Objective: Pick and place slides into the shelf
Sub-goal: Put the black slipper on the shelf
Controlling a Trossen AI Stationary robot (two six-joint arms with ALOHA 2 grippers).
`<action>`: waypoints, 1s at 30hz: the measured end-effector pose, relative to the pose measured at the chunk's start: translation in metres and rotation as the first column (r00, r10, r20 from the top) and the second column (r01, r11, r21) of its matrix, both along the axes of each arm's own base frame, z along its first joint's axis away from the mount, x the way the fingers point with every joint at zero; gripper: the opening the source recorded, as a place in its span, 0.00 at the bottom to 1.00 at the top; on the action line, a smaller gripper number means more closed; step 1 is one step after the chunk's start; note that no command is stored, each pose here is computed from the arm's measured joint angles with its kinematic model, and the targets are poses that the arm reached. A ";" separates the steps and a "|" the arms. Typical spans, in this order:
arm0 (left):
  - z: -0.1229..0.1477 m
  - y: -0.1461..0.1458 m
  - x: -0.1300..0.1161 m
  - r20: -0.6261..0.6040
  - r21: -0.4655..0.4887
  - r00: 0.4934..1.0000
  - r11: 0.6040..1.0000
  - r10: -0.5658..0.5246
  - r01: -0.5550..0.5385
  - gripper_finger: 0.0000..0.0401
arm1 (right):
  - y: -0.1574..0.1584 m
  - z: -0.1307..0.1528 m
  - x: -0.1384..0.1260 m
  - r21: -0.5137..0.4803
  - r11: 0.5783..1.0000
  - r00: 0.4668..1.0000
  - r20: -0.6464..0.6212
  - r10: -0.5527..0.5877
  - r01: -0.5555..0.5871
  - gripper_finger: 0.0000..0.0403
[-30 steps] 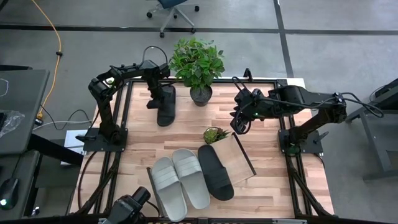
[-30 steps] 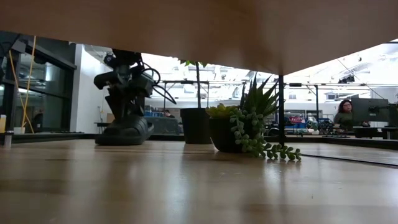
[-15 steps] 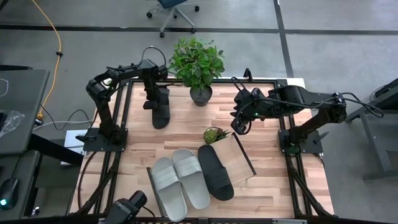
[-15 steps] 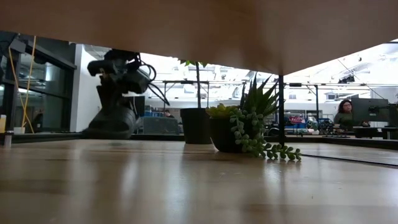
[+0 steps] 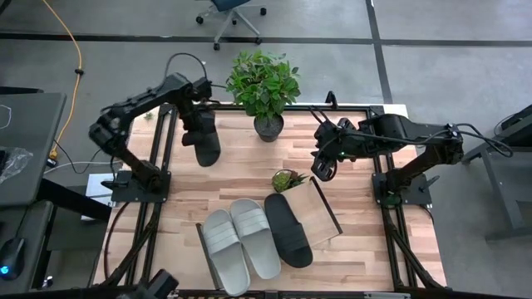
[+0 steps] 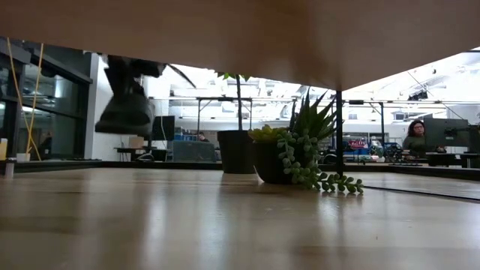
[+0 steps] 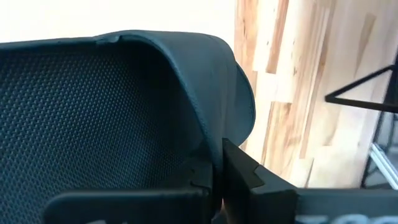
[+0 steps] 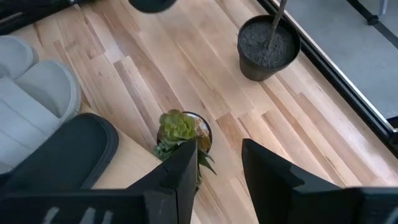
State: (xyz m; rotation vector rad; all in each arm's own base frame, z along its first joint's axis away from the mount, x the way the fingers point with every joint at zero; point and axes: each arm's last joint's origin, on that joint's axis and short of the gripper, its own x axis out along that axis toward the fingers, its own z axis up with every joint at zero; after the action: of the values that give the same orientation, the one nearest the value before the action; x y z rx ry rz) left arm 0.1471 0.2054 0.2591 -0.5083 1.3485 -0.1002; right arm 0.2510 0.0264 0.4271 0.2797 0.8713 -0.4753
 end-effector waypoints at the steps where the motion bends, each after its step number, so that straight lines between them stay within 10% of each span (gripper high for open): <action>1: 0.007 -0.004 -0.003 0.003 0.021 1.000 1.000 0.007 -0.007 0.01 | 0.000 0.000 0.000 0.000 1.000 1.000 -0.001 0.000 0.000 0.29; 14: 0.076 -0.075 -0.035 0.144 0.191 0.979 0.967 0.142 -0.168 0.01 | -0.009 -0.003 -0.003 0.032 0.997 0.994 -0.078 0.074 -0.071 0.29; 30: 0.114 -0.146 -0.019 0.449 0.219 0.887 0.949 0.108 -0.226 0.00 | -0.044 0.013 0.022 0.122 0.965 0.956 0.211 0.204 -0.233 0.29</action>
State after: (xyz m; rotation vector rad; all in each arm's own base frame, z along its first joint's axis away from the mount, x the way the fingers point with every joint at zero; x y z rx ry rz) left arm 0.1282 0.0590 0.3733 -0.3456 0.8575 0.1081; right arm 0.2731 -0.0173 0.4404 0.3535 0.7334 -0.1727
